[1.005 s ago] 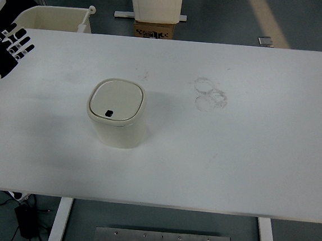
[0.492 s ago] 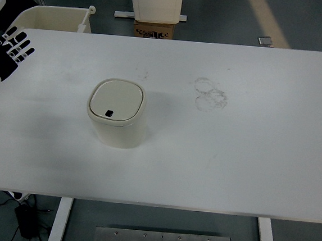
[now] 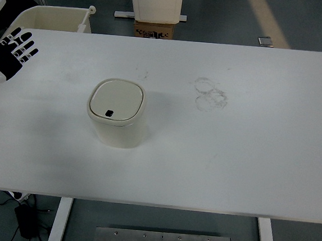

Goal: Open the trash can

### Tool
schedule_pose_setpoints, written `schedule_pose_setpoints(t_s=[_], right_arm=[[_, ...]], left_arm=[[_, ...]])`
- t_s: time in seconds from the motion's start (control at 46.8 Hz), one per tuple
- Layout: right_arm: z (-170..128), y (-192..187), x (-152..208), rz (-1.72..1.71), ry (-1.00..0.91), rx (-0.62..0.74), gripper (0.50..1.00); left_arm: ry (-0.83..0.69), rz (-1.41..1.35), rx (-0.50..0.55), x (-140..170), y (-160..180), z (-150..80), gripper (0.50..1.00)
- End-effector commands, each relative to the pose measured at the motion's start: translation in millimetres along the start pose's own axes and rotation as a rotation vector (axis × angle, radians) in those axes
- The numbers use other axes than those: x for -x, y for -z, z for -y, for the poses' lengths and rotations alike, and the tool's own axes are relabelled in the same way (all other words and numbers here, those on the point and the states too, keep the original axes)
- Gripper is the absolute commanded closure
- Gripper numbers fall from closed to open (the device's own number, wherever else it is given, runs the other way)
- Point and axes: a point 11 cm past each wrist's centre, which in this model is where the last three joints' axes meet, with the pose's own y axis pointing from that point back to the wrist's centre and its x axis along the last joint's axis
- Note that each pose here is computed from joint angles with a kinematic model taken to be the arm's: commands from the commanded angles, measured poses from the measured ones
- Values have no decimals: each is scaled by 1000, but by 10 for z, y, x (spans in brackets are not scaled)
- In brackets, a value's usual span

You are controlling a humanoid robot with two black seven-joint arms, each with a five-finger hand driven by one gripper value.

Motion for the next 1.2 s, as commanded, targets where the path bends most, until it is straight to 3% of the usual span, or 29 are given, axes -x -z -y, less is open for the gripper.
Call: schedule_pose_setpoints(t_s=[0.0, 0.235, 0.534, 0.898, 1.176], right_arm=[[0, 0, 0, 1, 0, 0, 509], [0, -1, 1, 0, 0, 0, 509], [0, -1, 1, 0, 0, 0, 509], [0, -1, 1, 0, 0, 0, 509], [0, 0, 0, 1, 0, 0, 509]], left_arm=[[7, 5, 5, 92, -66, 48, 500], [77, 42, -28, 506, -312, 103, 500], [271, 130, -41, 1296, -567, -47, 500], [456, 384, -174, 2144, -445, -130, 500], [542, 646, -280, 2383, -137, -274, 500]])
